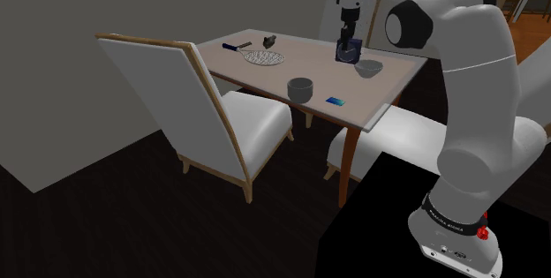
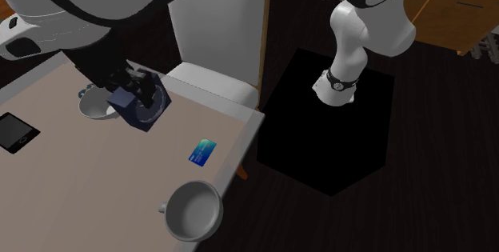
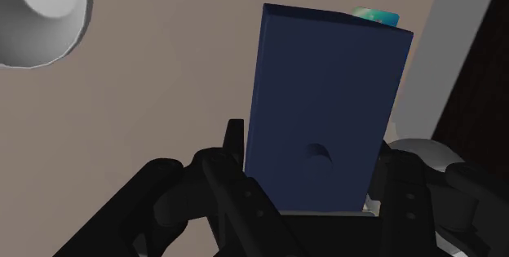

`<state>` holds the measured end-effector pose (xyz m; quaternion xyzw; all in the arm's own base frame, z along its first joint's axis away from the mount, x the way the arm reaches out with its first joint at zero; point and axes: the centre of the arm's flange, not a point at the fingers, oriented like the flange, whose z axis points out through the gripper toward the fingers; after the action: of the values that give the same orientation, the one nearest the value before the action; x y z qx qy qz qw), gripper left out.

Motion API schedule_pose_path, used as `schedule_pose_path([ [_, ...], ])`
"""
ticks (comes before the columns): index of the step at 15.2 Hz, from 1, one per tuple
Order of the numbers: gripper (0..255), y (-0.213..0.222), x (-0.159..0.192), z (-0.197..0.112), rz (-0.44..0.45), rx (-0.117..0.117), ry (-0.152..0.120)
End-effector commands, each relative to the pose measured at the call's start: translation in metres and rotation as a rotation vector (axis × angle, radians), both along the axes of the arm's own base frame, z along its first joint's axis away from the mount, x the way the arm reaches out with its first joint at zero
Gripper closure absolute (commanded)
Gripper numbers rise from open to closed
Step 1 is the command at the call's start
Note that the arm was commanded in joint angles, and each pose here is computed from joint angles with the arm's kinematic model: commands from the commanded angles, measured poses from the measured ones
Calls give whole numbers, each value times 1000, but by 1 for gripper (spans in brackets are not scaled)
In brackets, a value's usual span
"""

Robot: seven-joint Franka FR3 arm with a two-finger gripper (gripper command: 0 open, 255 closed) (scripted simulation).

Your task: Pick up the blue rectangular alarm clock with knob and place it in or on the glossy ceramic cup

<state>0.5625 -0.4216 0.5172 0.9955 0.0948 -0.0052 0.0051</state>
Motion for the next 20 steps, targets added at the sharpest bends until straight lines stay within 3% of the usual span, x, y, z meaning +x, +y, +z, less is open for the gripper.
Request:
schedule_pose_path([
  [1, 255, 19, 16, 2, -1, 0, 0],
  [16, 255, 184, 135, 17, -1, 0, 0],
  [20, 255, 184, 135, -4, -1, 0, 0],
])
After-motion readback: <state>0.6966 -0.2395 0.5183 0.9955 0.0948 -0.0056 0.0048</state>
